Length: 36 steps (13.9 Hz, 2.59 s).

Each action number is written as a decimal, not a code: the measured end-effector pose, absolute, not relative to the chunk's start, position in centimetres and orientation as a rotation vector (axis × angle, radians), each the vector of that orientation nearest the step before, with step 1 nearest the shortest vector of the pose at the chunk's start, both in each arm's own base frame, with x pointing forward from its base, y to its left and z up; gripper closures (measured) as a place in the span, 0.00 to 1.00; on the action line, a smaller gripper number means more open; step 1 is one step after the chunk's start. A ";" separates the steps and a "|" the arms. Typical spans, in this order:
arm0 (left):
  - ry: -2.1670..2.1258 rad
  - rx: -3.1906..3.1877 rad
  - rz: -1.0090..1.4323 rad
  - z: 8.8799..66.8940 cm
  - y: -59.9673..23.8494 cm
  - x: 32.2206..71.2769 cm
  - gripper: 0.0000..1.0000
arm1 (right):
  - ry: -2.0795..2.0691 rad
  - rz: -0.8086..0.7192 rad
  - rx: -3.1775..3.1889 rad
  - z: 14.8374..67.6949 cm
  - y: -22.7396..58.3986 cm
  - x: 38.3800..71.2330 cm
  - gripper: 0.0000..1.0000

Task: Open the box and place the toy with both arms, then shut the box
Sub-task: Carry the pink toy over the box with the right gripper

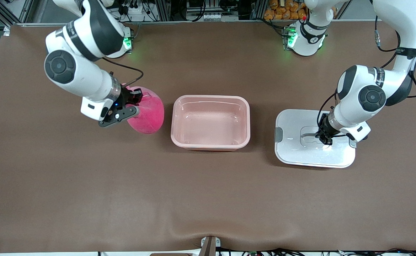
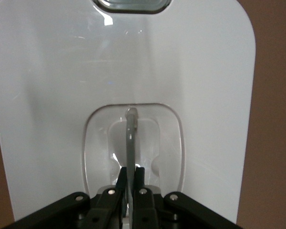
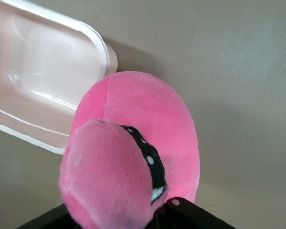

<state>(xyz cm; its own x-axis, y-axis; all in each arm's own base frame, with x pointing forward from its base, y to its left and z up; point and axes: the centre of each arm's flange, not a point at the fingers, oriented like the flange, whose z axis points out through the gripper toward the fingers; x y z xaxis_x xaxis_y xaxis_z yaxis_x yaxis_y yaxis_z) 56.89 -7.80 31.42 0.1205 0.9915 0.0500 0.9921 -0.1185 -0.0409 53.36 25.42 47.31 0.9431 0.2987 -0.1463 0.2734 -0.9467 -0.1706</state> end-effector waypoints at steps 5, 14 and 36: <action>-2.032 -2.312 -0.015 31.4 -7.8 56.9 0.93 | -0.207 0.231 -2.974 49.4 29.9 52.2 0.90; -2.025 -2.317 -0.015 31.4 -7.7 56.9 0.93 | 0.126 0.237 -3.114 46.6 40.6 50.8 0.90; -2.009 -2.335 -0.028 31.9 -7.6 56.9 0.93 | 0.298 0.134 -3.289 40.3 49.8 51.8 0.90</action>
<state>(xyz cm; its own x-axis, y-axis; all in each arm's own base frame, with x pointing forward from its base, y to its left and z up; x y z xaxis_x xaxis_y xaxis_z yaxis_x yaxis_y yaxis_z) 56.89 -7.62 31.92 0.1498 0.9873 0.0536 0.9884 -0.1481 -0.0346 51.79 49.82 40.27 0.9806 -0.1848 -0.0657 -0.1716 -0.9705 0.1694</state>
